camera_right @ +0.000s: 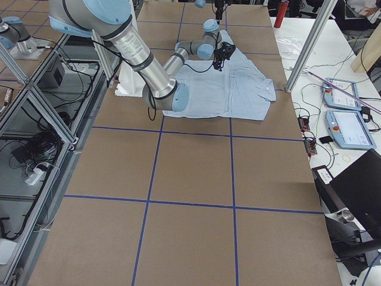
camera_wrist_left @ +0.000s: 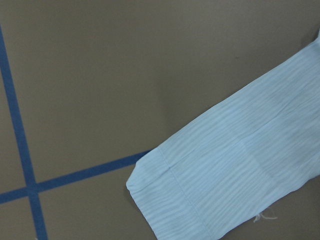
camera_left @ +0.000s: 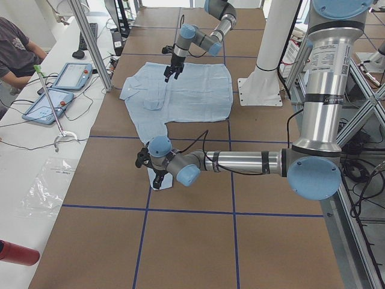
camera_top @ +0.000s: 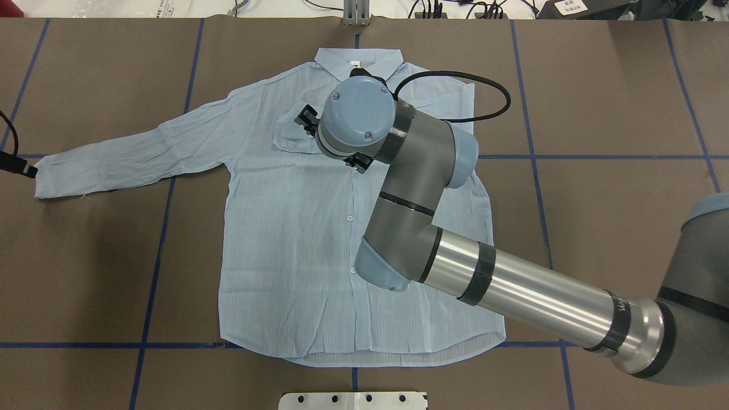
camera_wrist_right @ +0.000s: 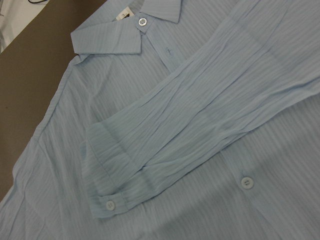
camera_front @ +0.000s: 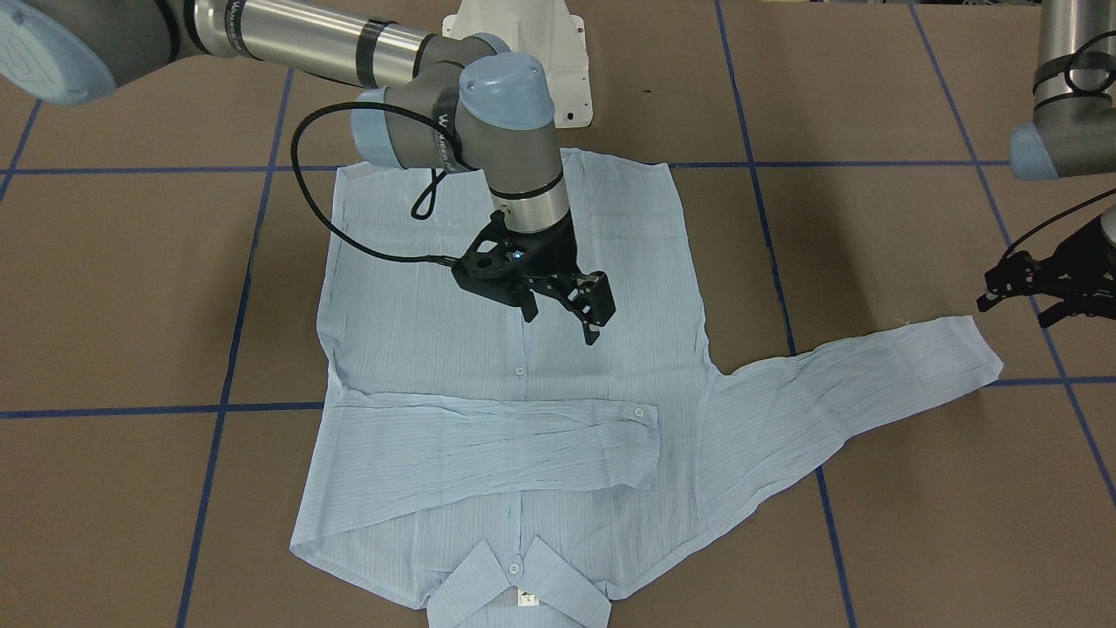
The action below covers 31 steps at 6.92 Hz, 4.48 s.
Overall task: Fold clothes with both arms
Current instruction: 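Fold the grasped sleeve across the shirt front toward the collar with the right gripper, then release the sleeve with the right gripper while the left gripper grasps the other cuff, then fold the other sleeve across the shirt with the left gripper while the right gripper withdraws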
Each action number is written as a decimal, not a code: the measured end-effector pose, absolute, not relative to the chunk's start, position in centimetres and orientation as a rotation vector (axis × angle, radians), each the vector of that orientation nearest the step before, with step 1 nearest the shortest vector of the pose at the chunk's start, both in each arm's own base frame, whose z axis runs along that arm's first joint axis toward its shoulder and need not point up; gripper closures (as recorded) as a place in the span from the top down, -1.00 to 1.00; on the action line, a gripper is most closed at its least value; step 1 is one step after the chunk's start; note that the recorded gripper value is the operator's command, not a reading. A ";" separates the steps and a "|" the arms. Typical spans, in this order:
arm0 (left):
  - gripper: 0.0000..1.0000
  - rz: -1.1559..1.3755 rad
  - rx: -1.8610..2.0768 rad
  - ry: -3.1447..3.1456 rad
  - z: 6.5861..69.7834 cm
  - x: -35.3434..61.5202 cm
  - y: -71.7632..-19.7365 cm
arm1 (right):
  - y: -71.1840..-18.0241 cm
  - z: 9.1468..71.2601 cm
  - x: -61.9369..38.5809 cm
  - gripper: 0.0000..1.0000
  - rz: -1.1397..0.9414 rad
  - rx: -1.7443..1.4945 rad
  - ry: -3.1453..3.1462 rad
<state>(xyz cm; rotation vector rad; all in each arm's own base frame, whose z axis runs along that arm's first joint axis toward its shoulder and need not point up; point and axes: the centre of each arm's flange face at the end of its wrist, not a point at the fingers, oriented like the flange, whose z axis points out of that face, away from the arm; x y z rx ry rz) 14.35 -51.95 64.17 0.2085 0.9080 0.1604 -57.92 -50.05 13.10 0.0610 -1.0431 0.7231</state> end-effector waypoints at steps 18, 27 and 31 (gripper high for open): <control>-1.00 -0.088 0.103 1.212 28.9 35.8 -50.6 | -50.6 25.2 -46.8 1.00 0.618 0.187 -0.943; 0.98 -0.351 0.042 1.296 7.2 55.3 -55.3 | -50.9 32.2 -41.6 1.00 0.594 0.179 -0.858; 0.98 -0.356 0.074 1.387 4.0 53.2 -51.9 | -41.7 30.4 -43.8 1.00 0.601 0.113 -0.939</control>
